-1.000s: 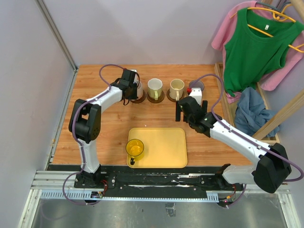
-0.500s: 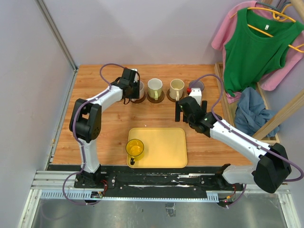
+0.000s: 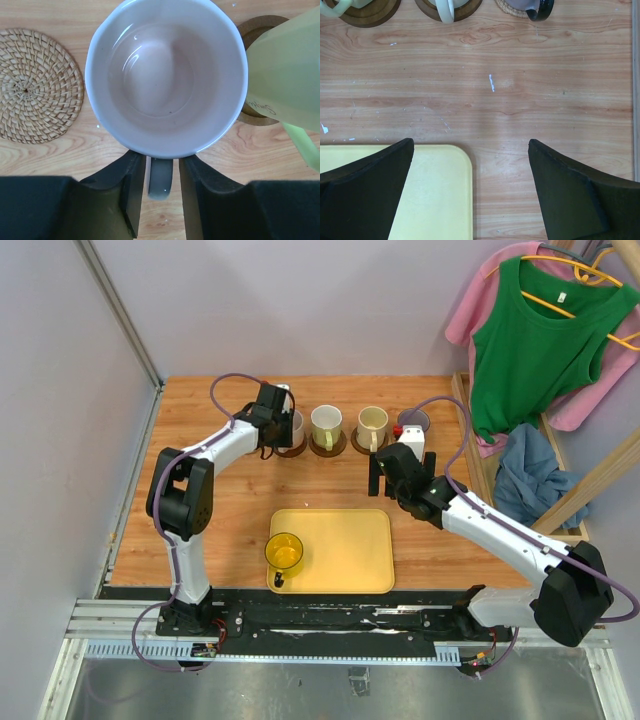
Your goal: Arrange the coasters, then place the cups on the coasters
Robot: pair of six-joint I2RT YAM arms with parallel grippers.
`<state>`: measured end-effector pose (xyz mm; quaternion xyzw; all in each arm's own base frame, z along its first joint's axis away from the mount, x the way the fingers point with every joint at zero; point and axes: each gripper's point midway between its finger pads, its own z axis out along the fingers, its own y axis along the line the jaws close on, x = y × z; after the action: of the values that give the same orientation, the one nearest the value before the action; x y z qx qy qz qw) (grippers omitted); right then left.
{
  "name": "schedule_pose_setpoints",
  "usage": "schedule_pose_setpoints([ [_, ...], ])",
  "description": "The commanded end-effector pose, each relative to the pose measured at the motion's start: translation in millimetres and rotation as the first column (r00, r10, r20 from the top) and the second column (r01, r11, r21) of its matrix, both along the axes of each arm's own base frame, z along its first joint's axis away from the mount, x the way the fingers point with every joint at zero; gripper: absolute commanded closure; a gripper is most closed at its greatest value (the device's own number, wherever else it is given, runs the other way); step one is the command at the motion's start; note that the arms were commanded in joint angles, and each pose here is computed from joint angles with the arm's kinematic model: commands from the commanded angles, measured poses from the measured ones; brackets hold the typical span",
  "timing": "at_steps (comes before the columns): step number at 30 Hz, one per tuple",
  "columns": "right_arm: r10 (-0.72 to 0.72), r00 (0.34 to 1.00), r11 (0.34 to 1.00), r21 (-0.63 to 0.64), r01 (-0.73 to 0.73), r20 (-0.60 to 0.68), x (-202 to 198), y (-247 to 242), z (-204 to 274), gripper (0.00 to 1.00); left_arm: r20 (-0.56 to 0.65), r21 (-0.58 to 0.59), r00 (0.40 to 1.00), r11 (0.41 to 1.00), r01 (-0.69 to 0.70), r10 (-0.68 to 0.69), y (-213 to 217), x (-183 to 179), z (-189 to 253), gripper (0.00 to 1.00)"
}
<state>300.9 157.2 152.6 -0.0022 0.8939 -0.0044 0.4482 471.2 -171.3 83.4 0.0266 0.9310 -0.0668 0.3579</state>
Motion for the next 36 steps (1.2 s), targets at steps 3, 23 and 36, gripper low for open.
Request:
schedule_pose_setpoints([
  [3,-0.025,1.000,0.999,0.033,0.024,0.015,4.6,-0.5,4.6,0.02,0.039,-0.001,0.999,1.000,-0.013,0.013,0.2,-0.8,12.7,0.73],
  [23,-0.022,1.000,0.998,0.051,0.022,0.001,1.5,1.1,1.2,0.02,0.029,0.003,1.000,1.000,-0.006,0.005,2.2,-10.7,10.7,0.42],
  [36,-0.023,1.000,0.998,0.058,0.023,0.006,-1.1,-0.7,3.8,0.02,0.095,-0.021,0.995,1.000,-0.021,0.023,11.0,-30.0,50.5,0.18],
])
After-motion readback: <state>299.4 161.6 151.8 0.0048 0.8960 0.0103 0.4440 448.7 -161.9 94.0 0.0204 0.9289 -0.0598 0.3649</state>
